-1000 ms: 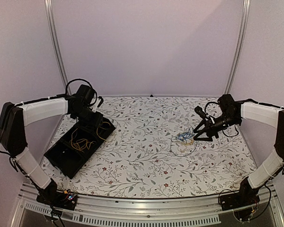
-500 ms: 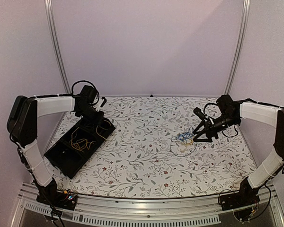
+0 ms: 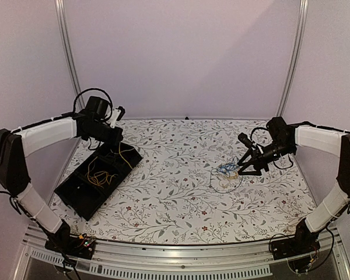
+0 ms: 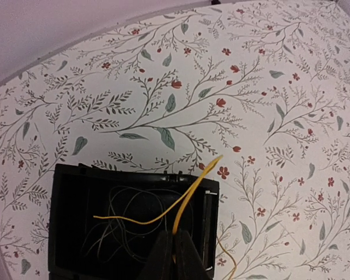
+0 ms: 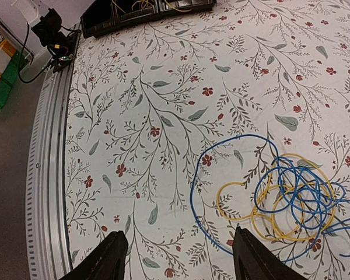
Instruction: Untangle the cables
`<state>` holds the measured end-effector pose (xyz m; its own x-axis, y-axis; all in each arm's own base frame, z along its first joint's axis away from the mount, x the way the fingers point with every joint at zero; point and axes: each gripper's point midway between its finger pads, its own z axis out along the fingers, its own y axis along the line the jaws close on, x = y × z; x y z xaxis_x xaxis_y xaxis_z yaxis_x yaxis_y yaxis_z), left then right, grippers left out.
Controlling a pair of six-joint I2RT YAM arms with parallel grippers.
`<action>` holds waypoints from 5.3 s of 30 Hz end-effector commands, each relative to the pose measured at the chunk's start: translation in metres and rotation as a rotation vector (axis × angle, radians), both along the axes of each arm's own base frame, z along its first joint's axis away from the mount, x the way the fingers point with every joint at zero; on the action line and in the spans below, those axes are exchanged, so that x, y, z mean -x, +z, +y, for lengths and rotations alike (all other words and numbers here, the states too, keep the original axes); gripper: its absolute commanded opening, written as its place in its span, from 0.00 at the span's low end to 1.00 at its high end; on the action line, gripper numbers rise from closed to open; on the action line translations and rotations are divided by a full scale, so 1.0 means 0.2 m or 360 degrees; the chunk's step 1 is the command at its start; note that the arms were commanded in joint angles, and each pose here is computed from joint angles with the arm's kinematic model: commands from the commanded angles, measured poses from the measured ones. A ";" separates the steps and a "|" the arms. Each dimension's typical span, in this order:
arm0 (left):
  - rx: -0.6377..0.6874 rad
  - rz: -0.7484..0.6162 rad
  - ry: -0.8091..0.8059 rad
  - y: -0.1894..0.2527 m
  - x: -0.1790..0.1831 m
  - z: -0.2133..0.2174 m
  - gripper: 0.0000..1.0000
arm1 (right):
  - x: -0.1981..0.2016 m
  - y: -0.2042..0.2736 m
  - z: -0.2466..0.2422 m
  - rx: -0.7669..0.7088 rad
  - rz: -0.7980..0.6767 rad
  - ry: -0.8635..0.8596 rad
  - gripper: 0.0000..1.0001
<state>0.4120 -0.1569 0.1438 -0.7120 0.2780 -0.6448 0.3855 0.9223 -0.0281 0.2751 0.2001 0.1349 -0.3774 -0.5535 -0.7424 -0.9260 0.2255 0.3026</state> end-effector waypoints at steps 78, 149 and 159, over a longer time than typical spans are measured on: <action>0.0080 0.0260 0.0857 -0.19 0.37 0.61 0.12 | 0.05 -0.19 0.05 0.0171 0.0174 0.0109 0.65; 0.0014 0.0151 0.0636 0.16 0.28 0.53 0.48 | -0.27 0.12 -0.04 0.0260 -0.0314 -0.0261 0.65; 0.0271 -0.0253 0.0274 0.50 0.27 0.32 0.95 | -0.25 -0.05 -0.14 0.0625 -0.0514 -0.0164 0.62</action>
<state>0.3574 -0.0639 0.2190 -0.7144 -0.0134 -0.6996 0.0829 0.9911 -0.1037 0.3290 0.1778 0.1392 -0.2800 -0.7102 -0.6459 -0.9174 0.3962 -0.0380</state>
